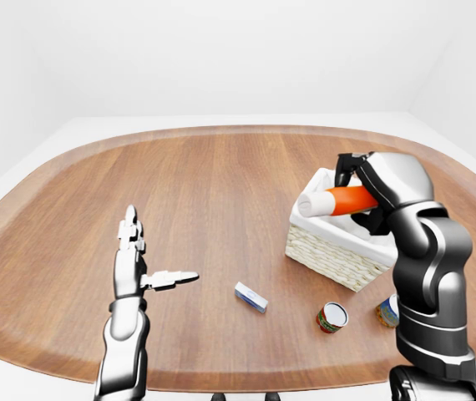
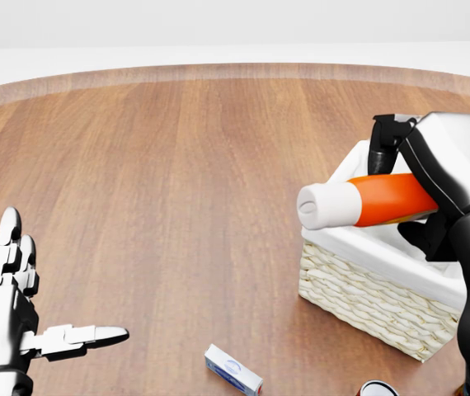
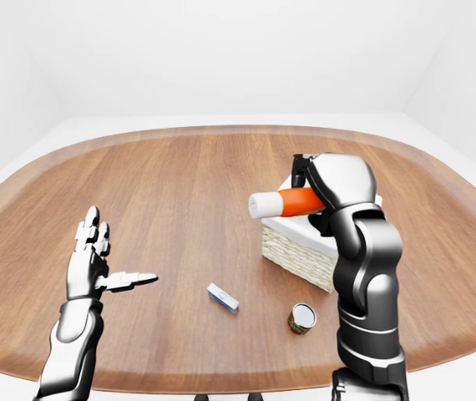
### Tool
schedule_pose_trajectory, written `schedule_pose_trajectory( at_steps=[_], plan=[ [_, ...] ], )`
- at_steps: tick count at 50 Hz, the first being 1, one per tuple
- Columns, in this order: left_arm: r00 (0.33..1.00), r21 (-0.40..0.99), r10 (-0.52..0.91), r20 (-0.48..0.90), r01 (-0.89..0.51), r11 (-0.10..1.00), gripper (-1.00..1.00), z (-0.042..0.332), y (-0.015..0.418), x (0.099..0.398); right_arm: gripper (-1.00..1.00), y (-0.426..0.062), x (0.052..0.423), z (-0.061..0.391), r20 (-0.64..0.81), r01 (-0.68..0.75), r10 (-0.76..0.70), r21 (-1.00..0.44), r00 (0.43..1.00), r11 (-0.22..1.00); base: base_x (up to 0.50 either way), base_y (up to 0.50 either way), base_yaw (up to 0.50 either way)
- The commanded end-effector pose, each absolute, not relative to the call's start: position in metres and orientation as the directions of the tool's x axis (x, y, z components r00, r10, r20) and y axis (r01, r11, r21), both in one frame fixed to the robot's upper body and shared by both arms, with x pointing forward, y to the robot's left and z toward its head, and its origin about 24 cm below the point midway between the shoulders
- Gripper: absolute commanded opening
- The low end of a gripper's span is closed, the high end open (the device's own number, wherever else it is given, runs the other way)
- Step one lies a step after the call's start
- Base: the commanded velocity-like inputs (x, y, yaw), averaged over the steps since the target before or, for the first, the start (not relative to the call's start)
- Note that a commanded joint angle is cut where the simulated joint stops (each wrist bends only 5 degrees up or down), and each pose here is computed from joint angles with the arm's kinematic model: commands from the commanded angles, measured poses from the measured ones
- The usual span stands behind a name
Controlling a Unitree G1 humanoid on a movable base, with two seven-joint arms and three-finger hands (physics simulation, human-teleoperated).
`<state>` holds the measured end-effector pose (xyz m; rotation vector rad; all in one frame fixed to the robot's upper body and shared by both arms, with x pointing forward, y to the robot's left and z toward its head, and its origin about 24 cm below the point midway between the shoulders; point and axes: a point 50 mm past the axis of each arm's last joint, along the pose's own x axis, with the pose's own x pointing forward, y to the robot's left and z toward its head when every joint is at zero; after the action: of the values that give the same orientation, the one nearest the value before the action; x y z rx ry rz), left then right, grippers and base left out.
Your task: Pick up the ketchup, and put it in the basket.
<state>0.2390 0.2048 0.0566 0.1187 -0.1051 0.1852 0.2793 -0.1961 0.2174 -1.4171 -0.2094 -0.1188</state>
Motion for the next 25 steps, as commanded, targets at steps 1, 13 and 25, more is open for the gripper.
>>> schedule_pose_trajectory(
  at_steps=[1,13,25],
  plan=[
    [0.978,0.107,0.178,0.112,-0.19,0.976,1.0,0.0558,0.2049,0.2401,-1.0,-0.1997,0.2853,0.2283,0.213,0.209,0.027,-0.972,0.977,0.109,0.0,0.0,0.0],
    [0.979,0.107,0.174,0.103,-0.185,0.977,1.0,0.0539,0.2038,0.241,-1.0,-0.2047,0.2885,0.2339,0.197,0.197,-0.003,-0.978,0.98,0.066,0.0,0.0,0.0],
    [0.983,0.103,0.163,0.088,-0.172,0.98,1.0,0.05,0.1987,0.2401,-1.0,-0.2071,0.2891,0.2344,0.195,0.195,-0.012,-0.979,0.981,0.061,0.0,0.0,0.0]
  ],
)
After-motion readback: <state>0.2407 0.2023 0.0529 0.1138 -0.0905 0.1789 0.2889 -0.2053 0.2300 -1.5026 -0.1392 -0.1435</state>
